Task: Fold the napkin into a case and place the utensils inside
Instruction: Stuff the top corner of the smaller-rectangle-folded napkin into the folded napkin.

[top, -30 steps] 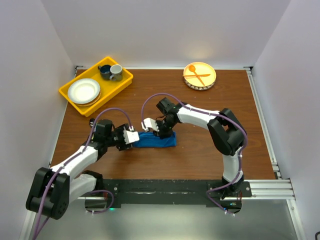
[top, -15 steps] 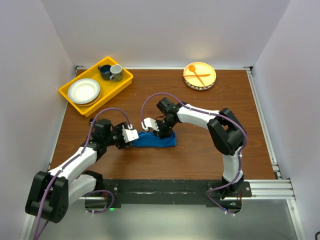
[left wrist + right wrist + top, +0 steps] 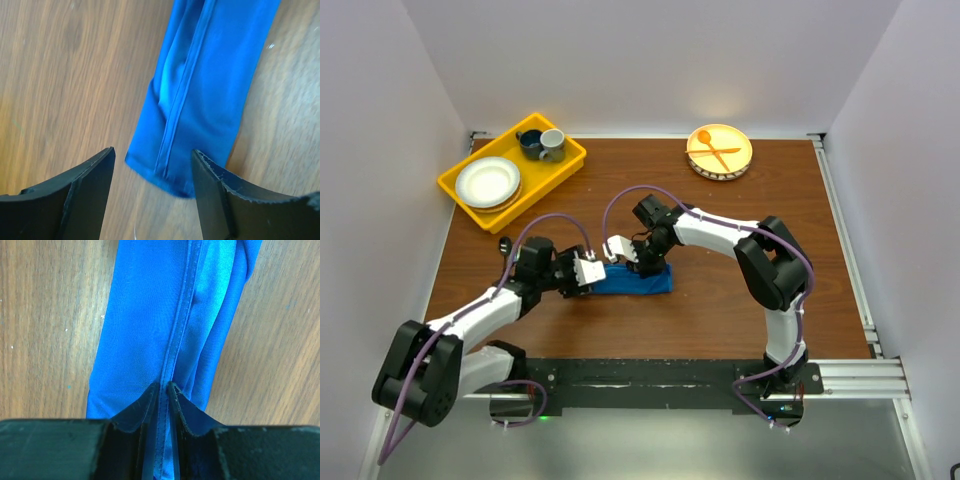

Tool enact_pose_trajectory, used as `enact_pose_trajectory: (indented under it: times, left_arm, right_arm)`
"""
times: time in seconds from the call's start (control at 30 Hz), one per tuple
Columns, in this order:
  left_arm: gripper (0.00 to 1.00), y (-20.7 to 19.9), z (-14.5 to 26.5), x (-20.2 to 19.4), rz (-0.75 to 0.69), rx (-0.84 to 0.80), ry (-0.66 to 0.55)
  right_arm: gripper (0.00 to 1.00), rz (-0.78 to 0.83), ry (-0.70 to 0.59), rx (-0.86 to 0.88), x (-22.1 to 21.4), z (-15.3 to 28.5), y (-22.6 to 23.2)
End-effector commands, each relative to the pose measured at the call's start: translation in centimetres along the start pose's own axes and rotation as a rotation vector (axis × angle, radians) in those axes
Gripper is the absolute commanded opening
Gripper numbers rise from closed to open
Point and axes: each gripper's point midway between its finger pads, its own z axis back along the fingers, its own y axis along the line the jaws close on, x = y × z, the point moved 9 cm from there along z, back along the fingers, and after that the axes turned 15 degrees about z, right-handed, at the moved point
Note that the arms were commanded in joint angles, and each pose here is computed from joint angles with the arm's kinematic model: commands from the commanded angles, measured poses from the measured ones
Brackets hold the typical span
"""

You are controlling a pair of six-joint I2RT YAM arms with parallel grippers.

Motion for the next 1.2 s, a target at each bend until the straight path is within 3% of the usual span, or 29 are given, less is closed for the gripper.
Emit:
enact_pose_trajectory:
  times: [0.0, 0.27, 0.57, 0.93, 1.17]
  left_arm:
    - [0.67, 0.4, -1.0, 1.7, -0.035, 0.028, -0.052]
    - [0.67, 0.0, -2.4, 1.3, -0.063, 0.053, -0.011]
    - [0.7, -0.7, -2.8, 2.6, -0.072, -0.002, -0.076]
    - [0.7, 2.3, 1.5, 2.1, 0.026, 0.076, -0.051]
    - [0.7, 2.4, 1.5, 1.4, 0.041, 0.077, -0.019]
  right_arm:
    - [0.2, -0.132, 0.15, 0.215, -3.7, -2.8, 4.3]
    - [0.2, -0.133, 0.148, 0.216, -3.8, -2.8, 4.2]
    - [0.2, -0.134, 0.149, 0.222, -3.8, -2.8, 4.3]
    - [0.2, -0.132, 0.15, 0.224, -3.8, -2.9, 4.3]
    - [0.2, -0.132, 0.15, 0.225, -3.8, -2.9, 4.3]
